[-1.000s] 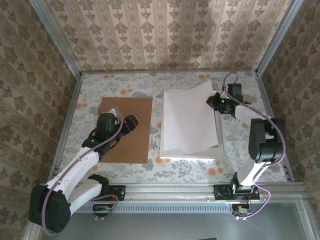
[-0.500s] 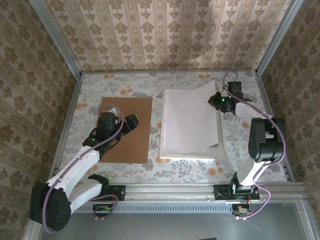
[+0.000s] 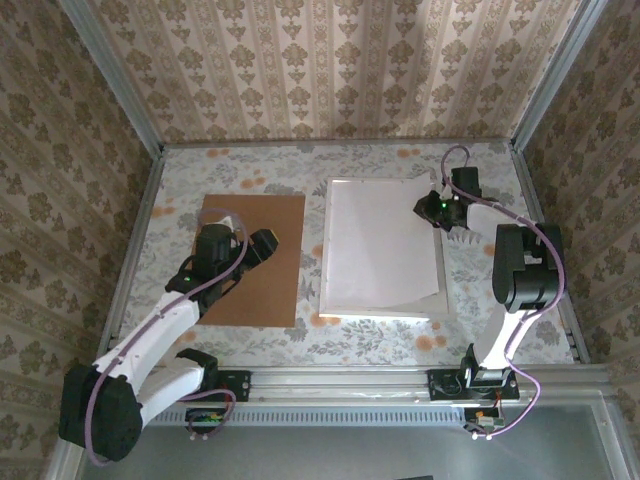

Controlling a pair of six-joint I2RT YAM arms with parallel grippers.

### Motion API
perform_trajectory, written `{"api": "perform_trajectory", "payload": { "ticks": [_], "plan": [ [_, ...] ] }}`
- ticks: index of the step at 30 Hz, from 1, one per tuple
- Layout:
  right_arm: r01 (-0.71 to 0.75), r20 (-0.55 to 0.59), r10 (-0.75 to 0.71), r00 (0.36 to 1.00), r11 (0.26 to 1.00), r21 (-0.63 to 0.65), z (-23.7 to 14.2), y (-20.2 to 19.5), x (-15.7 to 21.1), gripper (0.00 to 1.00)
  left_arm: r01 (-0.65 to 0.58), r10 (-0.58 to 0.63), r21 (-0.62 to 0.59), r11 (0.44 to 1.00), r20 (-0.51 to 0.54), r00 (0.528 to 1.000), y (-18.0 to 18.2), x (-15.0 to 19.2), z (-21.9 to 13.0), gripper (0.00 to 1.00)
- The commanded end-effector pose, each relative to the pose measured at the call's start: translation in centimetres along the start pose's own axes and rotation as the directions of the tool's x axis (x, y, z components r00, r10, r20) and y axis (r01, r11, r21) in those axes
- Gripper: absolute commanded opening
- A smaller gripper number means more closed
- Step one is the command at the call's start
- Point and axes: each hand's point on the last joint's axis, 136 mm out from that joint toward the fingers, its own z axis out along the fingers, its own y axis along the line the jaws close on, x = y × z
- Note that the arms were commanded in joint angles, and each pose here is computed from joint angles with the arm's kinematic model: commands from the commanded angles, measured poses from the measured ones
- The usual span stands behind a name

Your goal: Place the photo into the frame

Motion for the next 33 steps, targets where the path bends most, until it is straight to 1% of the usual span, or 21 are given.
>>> {"api": "perform_trajectory", "payload": {
  "ticks": [1, 3, 8, 13, 16, 18, 20, 21, 23, 25, 26, 27, 29, 31, 33],
  "plan": [
    [0.039, 0.01, -0.039, 0.999, 0.998, 0.057, 0.2, -0.8, -0.9, 0.36, -0.034, 0.033, 0.032, 0.999, 0.016, 0.999, -1.2, -1.1, -0.1, 0.78],
    [0.068, 0.016, -0.07, 0.997, 0.991, 0.116, -0.2, -1.6, -1.1, 0.45, -0.042, 0.041, 0.029, 0.999, 0.014, 0.999, -1.2, -1.1, 0.0, 0.78],
    [0.138, -0.014, -0.138, 0.99, 0.967, 0.215, -0.1, -2.7, -1.0, 0.63, -0.087, 0.087, -0.006, 0.996, 0.006, 0.996, -0.7, -1.4, 0.3, 0.79],
    [0.216, -0.06, -0.208, 0.976, 0.926, 0.309, 0.1, -3.1, -0.8, 0.71, -0.109, 0.107, -0.047, 0.993, -0.027, 0.994, 0.2, -1.7, 0.8, 0.81],
    [0.253, -0.085, -0.239, 0.967, 0.888, 0.384, -0.3, -3.6, -0.9, 0.74, -0.117, 0.115, -0.068, 0.991, -0.036, 0.993, 0.8, -2.0, 1.0, 0.81],
    [0.262, -0.064, -0.262, 0.963, 0.854, 0.45, -1.8, -4.0, -1.8, 0.77, -0.139, 0.136, -0.101, 0.985, -0.037, 0.99, 1.5, -2.6, 0.9, 0.83],
    [0.264, -0.018, -0.298, 0.954, 0.813, 0.519, -4.1, -4.0, -3.2, 0.83, -0.153, 0.149, -0.15, 0.977, -0.038, 0.988, 2.7, -3.4, 0.7, 0.84],
    [0.265, 0.014, -0.327, 0.945, 0.791, 0.552, -5.6, -3.6, -4.0, 0.86, -0.155, 0.15, -0.185, 0.97, -0.038, 0.988, 3.5, -4.0, 0.5, 0.85],
    [0.292, 0.058, -0.395, 0.917, 0.762, 0.579, -7.7, -1.7, -4.4, 0.89, -0.143, 0.14, -0.241, 0.96, -0.033, 0.99, 5.2, -5.2, 0.3, 0.85],
    [0.374, 0.085, -0.48, 0.873, 0.771, 0.515, -7.9, 2.7, -2.9, 0.91, -0.112, 0.112, -0.306, 0.945, -0.019, 0.994, 7.2, -6.6, 0.1, 0.86],
    [0.434, 0.089, -0.516, 0.852, 0.79, 0.432, -7.0, 5.8, -1.0, 0.91, -0.09, 0.092, -0.337, 0.937, -0.012, 0.996, 8.3, -7.4, 0.2, 0.86],
    [0.496, 0.08, -0.545, 0.835, 0.808, 0.318, -5.8, 9.2, 1.7, 0.92, -0.069, 0.071, -0.373, 0.925, -0.009, 0.997, 9.5, -8.2, 0.2, 0.86],
    [0.564, 0.053, -0.572, 0.818, 0.817, 0.12, -3.6, 14.9, 7.3, 0.93, -0.051, 0.049, -0.444, 0.895, -0.014, 0.999, 11.8, -9.6, 0.4, 0.86],
    [0.581, 0.025, -0.581, 0.814, 0.813, -0.025, -1.8, 19.5, 12.5, 0.94, -0.055, 0.046, -0.514, 0.856, -0.031, 0.998, 13.8, -11.0, 0.7, 0.87],
    [0.548, -0.012, -0.551, 0.834, 0.832, -0.093, -0.2, 22.5, 16.4, 0.93, -0.068, 0.037, -0.585, 0.808, -0.064, 0.997, 16.3, -12.1, 1.2, 0.88]
  ]
}}
